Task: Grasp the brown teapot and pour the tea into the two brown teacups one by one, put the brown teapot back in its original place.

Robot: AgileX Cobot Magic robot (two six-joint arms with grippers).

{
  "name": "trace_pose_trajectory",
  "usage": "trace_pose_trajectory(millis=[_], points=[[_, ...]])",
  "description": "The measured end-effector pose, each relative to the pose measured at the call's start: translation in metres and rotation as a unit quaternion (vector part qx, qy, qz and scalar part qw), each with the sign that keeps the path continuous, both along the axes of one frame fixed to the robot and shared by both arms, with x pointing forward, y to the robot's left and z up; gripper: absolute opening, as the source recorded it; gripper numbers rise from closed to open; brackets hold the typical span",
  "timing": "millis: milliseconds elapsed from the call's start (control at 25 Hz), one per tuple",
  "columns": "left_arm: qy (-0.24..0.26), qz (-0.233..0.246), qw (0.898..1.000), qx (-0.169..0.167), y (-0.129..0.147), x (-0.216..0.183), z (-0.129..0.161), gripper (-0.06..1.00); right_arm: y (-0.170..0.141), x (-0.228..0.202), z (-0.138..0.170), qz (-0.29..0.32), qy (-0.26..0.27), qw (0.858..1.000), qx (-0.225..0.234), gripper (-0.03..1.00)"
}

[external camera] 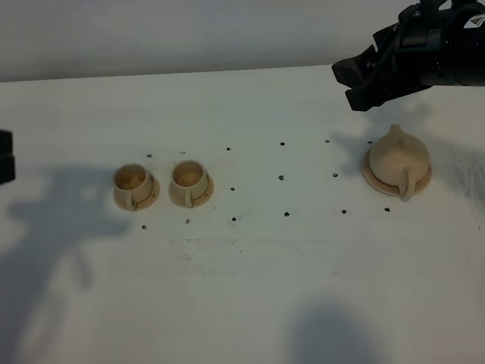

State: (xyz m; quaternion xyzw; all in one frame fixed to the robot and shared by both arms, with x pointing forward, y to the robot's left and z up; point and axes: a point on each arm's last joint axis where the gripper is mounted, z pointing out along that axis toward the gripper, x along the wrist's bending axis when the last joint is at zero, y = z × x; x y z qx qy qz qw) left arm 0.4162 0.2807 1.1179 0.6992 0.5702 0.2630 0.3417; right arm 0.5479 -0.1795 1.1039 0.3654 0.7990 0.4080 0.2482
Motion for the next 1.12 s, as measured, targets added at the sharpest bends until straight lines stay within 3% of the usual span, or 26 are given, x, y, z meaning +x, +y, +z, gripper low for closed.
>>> trace_pose_trajectory(millis=[320,640,840,1120], points=[[-0.004,0.046,0.999,-0.004,0.009,-0.073,-0.009,0.34,0.003,0.003,0.015,-0.009,0.013,1.0,0.026,0.58],[-0.014,0.085,0.996,-0.018,0.016,-0.137,-0.033,0.34,-0.003,-0.002,-0.004,-0.047,0.119,0.992,0.003,0.58],[0.0,0.096,0.995,-0.02,0.018,-0.159,-0.051,0.33,-0.007,-0.008,-0.012,-0.066,0.175,0.982,-0.019,0.58],[0.001,0.109,0.994,-0.023,0.02,-0.175,-0.068,0.33,-0.008,-0.011,-0.014,-0.071,0.197,0.978,-0.025,0.58]])
